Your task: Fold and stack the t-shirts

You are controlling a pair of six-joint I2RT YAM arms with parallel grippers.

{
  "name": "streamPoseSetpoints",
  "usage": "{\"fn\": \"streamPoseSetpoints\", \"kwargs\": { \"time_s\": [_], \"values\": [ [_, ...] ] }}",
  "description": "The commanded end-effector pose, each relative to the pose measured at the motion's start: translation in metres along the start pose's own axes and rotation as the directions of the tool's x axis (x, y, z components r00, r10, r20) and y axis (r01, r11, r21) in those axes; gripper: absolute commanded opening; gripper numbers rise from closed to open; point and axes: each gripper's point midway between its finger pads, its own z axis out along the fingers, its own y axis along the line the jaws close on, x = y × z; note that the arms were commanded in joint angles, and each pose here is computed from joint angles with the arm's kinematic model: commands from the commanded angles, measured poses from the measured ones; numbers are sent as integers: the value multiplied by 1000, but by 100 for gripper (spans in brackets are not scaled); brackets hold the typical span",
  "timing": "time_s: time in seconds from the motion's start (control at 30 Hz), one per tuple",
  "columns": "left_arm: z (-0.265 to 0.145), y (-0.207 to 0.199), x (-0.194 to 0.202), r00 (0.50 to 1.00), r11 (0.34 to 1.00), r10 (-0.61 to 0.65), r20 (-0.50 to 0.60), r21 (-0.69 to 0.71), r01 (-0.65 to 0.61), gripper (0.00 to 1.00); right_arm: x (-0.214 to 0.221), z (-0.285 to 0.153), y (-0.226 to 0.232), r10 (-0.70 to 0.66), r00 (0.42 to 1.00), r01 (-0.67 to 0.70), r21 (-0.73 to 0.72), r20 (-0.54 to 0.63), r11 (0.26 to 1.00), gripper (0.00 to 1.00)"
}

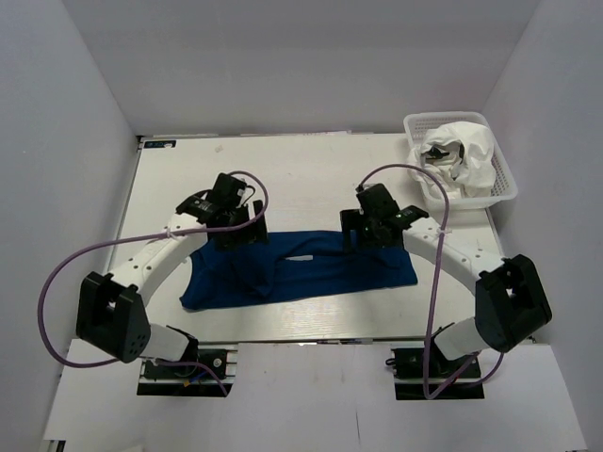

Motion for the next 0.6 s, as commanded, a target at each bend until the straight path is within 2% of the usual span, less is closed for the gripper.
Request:
{"fn": "streamPoseSetpoints", "kwargs": {
  "time_s": [0.0, 0.1, 0.2, 0.3, 0.37, 0.43, 0.57],
  "values": [
    [16, 12, -14, 1000, 996, -1, 22, -85, 3, 100, -27, -4, -15, 143, 984, -150, 66, 107, 986, 90],
    [37, 19, -11, 998, 992, -62, -22, -115, 60, 100, -22, 11, -24, 208, 976, -212, 54, 65, 976, 90],
    [61, 40, 18, 984, 978, -124, -128, -186, 99, 100, -5, 31, -31, 253, 968, -252, 26, -8, 967, 90],
    [77, 58, 36, 969, 966, -184, -163, -213, 147, 100, 6, 47, -49, 310, 950, -308, 41, -34, 950, 90],
    [88, 65, 41, 963, 959, -201, -181, -235, 156, 100, 9, 58, -55, 360, 931, -361, -3, -58, 933, 90],
    [94, 71, 42, 956, 953, -218, -196, -254, 165, 100, 12, 66, -57, 380, 922, -383, -22, -67, 924, 90],
    [106, 87, 48, 937, 935, -263, -232, -302, 188, 100, 10, 85, -94, 457, 889, -455, 37, -41, 889, 90]
  ]
}}
